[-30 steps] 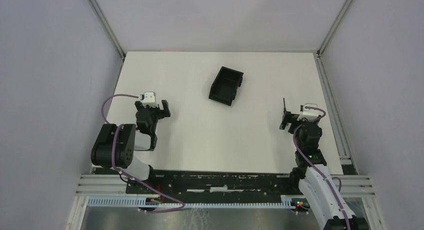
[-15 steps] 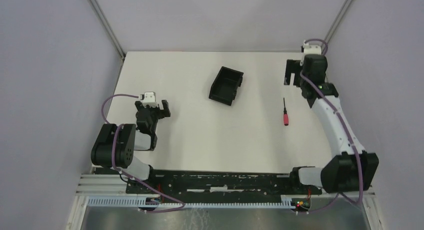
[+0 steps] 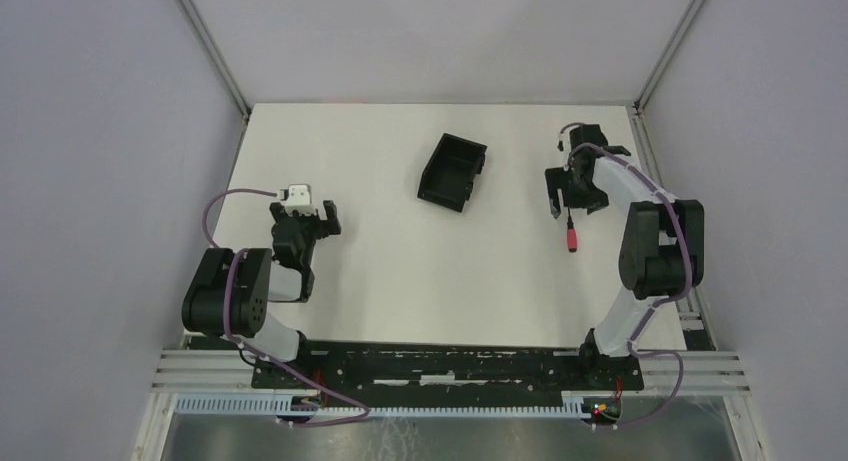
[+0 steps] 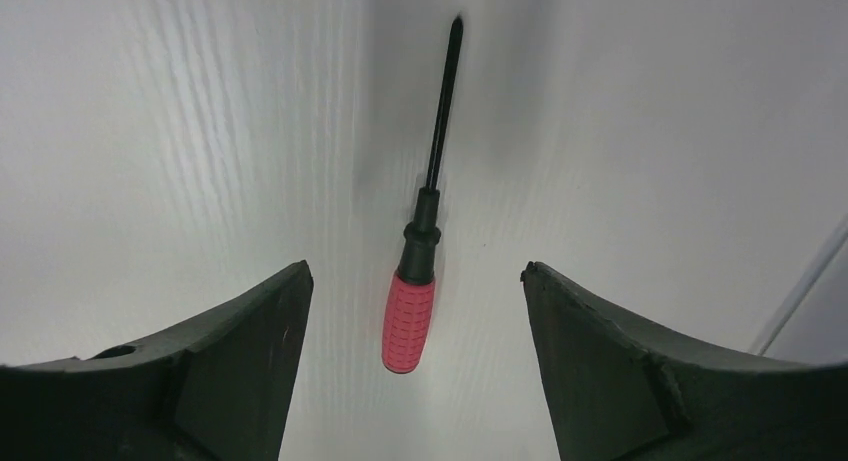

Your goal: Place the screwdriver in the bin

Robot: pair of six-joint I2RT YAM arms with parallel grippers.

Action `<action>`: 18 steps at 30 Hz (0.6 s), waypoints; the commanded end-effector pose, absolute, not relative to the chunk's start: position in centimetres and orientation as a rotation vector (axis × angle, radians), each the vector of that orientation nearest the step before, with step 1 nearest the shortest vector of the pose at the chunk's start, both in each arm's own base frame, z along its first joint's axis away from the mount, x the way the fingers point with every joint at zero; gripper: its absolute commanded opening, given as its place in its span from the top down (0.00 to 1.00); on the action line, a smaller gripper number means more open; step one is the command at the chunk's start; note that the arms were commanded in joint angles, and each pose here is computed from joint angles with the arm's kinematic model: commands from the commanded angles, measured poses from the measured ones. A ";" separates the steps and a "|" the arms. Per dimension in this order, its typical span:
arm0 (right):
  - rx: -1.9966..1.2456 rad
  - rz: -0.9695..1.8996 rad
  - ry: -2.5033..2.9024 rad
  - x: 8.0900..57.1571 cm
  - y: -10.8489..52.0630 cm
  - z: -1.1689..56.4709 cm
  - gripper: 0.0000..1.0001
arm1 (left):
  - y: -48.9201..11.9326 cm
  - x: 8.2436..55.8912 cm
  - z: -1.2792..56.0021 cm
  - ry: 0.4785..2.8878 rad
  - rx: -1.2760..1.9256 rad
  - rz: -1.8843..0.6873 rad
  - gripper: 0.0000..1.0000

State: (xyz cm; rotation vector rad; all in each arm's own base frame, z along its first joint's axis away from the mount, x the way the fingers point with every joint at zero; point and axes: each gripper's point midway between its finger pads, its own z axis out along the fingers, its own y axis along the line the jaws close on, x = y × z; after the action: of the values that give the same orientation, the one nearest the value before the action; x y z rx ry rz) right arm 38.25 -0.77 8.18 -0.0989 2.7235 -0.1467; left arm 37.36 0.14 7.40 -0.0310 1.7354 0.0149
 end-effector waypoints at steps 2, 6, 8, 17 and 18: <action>-0.081 -0.130 2.832 35.2 -1.3 3.2 0.24 | 0.1 38.0 8.8 1.686 -0.040 -0.002 0.00; -0.035 -0.102 2.866 33.8 -1.1 0.9 0.41 | 0.0 38.0 8.9 1.685 -0.040 -0.003 0.00; -0.036 -0.079 2.879 33.3 -0.8 0.1 0.56 | 0.1 38.0 8.9 1.685 -0.041 -0.002 0.00; -0.042 -0.100 2.807 37.3 -1.1 6.5 1.00 | 0.0 38.0 8.8 1.686 -0.040 -0.002 0.00; -0.041 -0.093 2.798 37.9 -1.0 7.9 1.00 | 0.1 38.0 8.8 1.686 -0.041 -0.002 0.00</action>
State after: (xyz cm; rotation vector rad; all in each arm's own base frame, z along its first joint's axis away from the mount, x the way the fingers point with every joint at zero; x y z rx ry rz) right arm 33.99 -0.81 2.44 -0.0508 2.9063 -0.0873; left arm 37.36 0.14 7.40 -0.0310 1.7354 0.0149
